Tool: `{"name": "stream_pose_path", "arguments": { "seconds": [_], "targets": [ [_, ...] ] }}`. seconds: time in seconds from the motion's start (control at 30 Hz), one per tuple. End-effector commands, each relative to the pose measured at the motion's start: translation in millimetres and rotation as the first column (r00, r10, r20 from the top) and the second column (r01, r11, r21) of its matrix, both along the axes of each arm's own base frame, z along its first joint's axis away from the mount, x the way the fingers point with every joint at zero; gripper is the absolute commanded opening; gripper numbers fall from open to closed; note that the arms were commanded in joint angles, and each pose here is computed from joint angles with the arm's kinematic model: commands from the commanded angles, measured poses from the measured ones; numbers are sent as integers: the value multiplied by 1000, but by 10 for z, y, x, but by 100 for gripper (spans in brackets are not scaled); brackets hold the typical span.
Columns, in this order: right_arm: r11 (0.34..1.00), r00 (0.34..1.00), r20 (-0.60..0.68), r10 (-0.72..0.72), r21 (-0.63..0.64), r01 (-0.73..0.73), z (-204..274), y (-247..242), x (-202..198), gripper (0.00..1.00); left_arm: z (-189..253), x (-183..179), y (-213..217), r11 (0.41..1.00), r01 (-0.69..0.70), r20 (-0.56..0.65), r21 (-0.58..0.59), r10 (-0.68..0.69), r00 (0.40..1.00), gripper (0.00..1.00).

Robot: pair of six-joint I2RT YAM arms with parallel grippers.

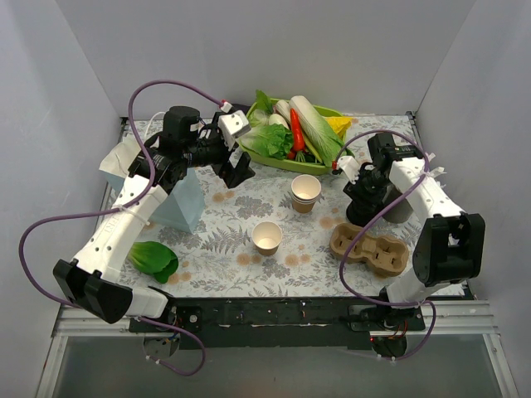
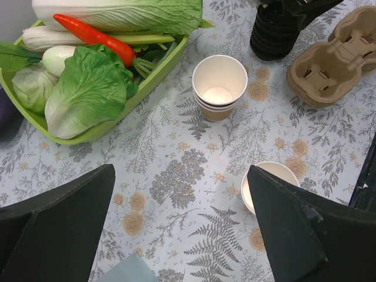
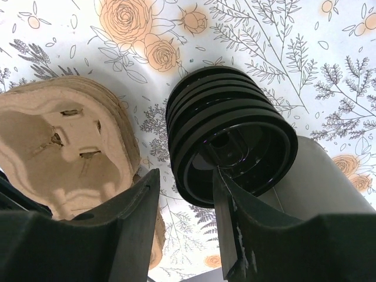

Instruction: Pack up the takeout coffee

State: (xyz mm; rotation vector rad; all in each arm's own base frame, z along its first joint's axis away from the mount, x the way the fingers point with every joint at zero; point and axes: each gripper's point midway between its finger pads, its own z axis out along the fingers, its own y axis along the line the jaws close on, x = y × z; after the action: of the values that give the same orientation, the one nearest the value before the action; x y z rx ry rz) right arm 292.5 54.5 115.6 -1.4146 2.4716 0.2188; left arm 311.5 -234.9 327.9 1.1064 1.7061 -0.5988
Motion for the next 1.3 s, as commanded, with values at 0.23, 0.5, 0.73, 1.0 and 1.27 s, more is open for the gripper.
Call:
{"name": "stream_pose_path", "arguments": {
  "seconds": [0.23,0.5,0.73,1.0,1.27],
  "targets": [
    [1000,999,-39,3,-17,-3,-103,-40,-25,43,95,2,-6,1000,0,34,-12,1,999,98],
    [999,997,-78,5,-32,-7,-171,-68,-98,38,35,7,13,1000,-11,29,-3,11,1000,98],
    [999,997,-75,5,-39,-8,-153,-78,-70,31,16,-5,29,1000,-13,31,3,13,999,98],
    [999,996,-93,4,-43,-8,-157,-88,-124,21,12,-6,33,1000,-14,34,3,14,999,98],
    [1000,997,-80,12,-19,-14,89,-40,-101,7,8,-23,35,1000,-12,31,2,12,999,98]
  ]
}}
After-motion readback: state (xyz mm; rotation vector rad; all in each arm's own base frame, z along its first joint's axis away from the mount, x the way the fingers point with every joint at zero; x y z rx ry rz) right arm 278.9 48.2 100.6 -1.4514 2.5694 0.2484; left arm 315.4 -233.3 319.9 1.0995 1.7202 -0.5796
